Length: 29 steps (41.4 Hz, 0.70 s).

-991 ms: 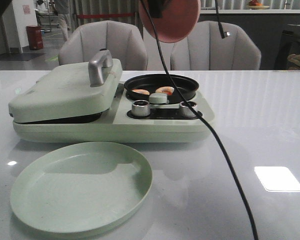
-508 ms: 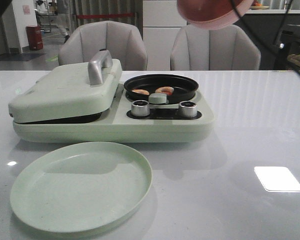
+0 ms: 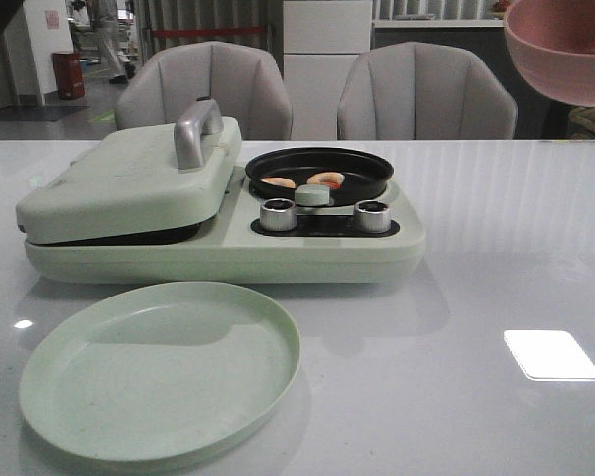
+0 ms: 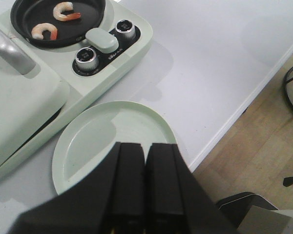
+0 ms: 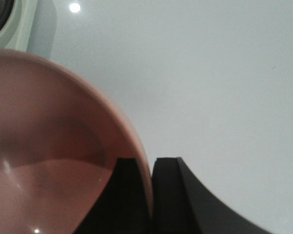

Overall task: Make breakfast with bread and shrimp
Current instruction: 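Carry the emptied pink bowl away from the pan with the right gripper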

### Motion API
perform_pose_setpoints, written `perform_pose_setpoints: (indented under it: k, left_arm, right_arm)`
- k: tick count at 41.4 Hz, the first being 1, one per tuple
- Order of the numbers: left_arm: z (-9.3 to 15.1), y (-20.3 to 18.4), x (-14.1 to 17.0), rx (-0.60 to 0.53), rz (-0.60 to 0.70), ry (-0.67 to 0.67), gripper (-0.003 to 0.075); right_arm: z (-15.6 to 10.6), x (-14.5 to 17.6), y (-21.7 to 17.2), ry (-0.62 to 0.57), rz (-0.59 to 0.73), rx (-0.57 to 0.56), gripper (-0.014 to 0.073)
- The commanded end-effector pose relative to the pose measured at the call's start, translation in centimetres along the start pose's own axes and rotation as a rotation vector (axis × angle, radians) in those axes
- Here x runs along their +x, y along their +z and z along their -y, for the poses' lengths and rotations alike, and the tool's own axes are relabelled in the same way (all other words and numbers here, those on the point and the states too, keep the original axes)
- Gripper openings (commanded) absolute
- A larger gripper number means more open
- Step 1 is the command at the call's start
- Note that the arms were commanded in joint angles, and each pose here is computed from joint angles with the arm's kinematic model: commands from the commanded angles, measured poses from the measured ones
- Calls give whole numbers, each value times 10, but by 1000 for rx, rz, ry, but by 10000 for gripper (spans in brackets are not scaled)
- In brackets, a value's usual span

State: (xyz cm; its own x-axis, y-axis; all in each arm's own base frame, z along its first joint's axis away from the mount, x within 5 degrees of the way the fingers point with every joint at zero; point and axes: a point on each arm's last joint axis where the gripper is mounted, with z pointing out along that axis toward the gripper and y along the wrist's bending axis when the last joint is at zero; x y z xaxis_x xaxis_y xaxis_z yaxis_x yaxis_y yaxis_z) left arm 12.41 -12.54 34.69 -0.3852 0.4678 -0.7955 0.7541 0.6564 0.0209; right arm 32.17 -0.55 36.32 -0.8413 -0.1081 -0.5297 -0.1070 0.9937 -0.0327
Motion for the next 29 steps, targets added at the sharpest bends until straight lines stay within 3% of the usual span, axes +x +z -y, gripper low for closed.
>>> perform_pose_setpoints:
  k: [1,7,16,29]
  left_arm:
    - [-1,-7,-14,-10,102,-14,104]
    - [-1,-7,-14,-10,102,-14,104]
    - [-1,-7,-14,-10,102,-14,104]
    - [-1,-7,-14,-10,102,-14,104]
  right_arm:
    - [11,5,-8,69,112,-93,79]
    - [16,27,21,138,87,-184,79]
    - [13,49,52,182,71,-178,79]
    - [17,58,97,226,-25,-185,79]
